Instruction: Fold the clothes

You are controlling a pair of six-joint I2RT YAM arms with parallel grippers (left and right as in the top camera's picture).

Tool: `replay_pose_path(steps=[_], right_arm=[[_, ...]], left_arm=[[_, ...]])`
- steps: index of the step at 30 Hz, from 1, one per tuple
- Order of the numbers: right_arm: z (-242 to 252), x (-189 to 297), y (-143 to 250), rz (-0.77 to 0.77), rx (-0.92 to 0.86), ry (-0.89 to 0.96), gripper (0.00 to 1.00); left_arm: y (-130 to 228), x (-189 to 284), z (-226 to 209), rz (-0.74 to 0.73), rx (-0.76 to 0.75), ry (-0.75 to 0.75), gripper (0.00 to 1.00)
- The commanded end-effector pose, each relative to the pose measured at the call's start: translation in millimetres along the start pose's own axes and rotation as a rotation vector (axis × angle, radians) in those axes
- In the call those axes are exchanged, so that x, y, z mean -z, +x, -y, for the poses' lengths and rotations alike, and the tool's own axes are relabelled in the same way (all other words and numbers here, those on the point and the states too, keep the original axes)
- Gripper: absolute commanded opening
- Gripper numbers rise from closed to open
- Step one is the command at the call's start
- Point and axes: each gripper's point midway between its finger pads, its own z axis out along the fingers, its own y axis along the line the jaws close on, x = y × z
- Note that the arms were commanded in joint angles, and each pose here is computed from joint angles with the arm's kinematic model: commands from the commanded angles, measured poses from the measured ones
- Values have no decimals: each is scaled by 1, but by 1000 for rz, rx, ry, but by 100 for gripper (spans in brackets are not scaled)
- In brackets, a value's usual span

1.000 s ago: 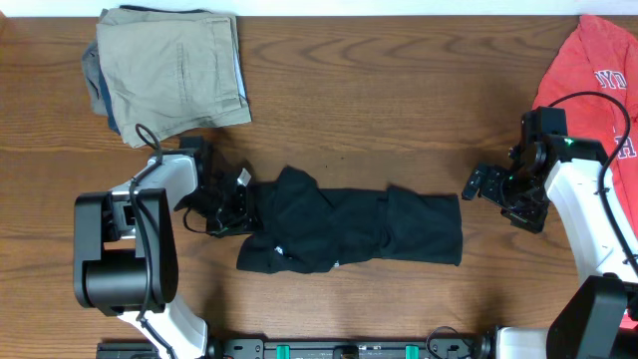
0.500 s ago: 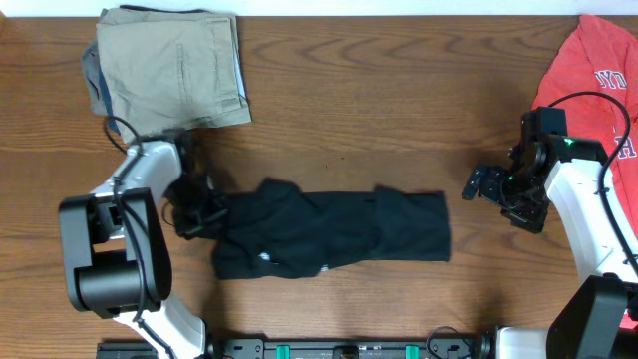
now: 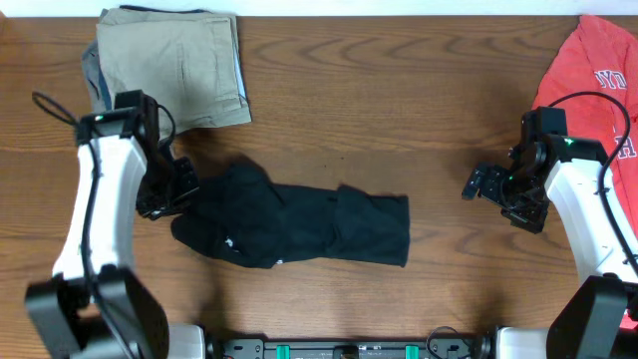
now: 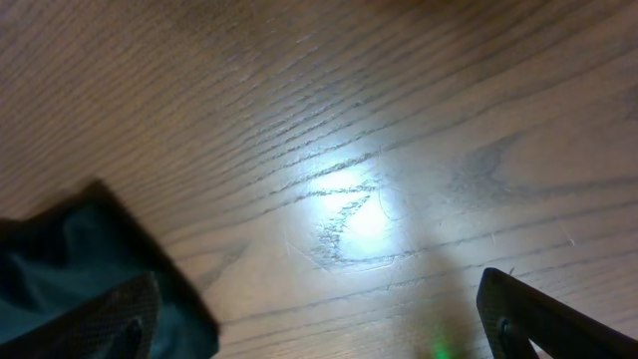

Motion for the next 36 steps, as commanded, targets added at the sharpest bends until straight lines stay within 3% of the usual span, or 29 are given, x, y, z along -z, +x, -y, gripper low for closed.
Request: replay_pose_path(steps=[1,10,20,36], right_arm=[[-1,2,-2,8,13,-4,99],[-1,2,-2,8,13,-5,99],[-1,2,-2,8,13,-4,99],[-1,2,-2,8,13,-4,99]], left_arm=[[5,19,-4,57,3,-7,6],[33,52,23,139,-93,114,6],[47,46,57,121,-180,125,6],[83,45,149,170,-331,254,6]])
